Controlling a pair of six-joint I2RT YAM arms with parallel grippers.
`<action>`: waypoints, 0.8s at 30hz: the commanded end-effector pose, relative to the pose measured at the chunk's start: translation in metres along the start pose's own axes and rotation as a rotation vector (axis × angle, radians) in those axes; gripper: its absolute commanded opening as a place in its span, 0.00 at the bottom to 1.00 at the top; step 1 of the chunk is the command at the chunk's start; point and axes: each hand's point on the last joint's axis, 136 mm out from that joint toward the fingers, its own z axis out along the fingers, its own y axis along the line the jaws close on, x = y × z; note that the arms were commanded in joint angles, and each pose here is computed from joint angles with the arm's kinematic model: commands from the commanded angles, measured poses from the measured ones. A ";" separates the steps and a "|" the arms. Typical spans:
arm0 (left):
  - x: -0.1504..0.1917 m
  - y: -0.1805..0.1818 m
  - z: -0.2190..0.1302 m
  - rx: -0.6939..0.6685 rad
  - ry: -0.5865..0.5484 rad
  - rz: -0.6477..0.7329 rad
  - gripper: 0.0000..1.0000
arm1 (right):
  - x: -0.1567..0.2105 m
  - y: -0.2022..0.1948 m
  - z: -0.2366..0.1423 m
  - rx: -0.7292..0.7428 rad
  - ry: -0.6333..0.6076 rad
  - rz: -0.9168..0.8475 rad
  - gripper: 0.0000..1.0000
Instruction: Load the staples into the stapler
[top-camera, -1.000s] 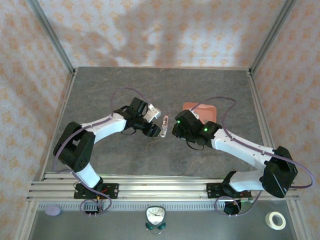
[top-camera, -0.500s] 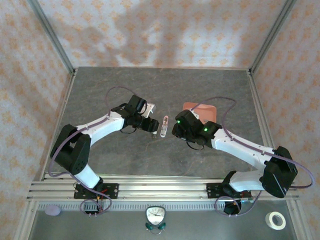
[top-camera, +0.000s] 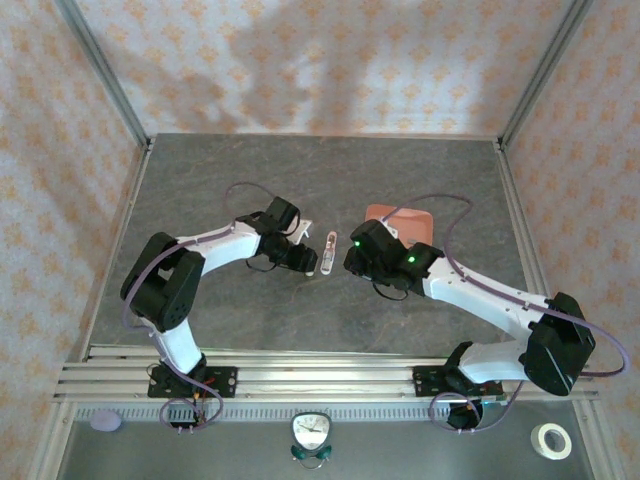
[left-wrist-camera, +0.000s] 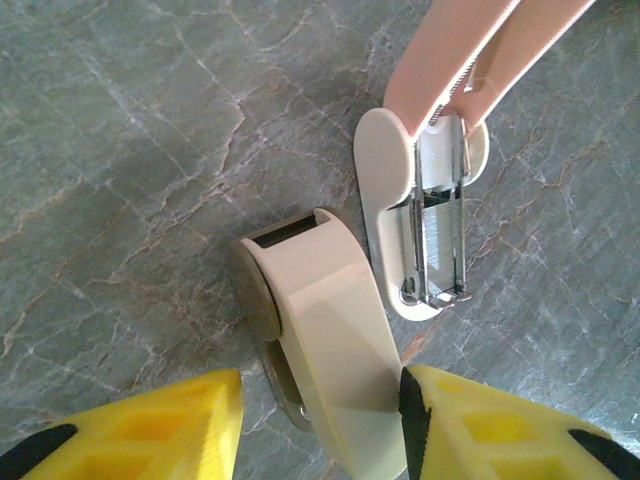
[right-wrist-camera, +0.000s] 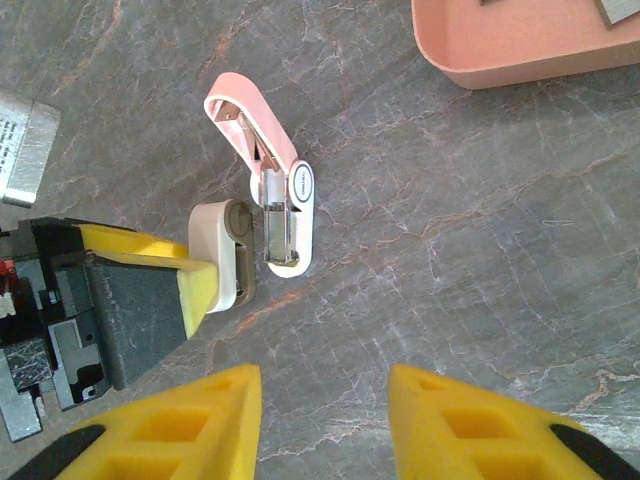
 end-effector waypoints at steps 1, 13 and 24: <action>0.028 0.029 0.009 -0.117 0.104 -0.003 0.46 | -0.005 -0.004 -0.005 -0.006 -0.036 0.028 0.38; 0.009 0.017 -0.012 -0.101 0.019 0.024 0.50 | -0.009 0.001 -0.011 -0.024 -0.050 0.027 0.39; -0.018 -0.013 -0.055 -0.043 -0.083 0.035 0.64 | -0.009 0.012 -0.009 -0.067 -0.041 0.036 0.40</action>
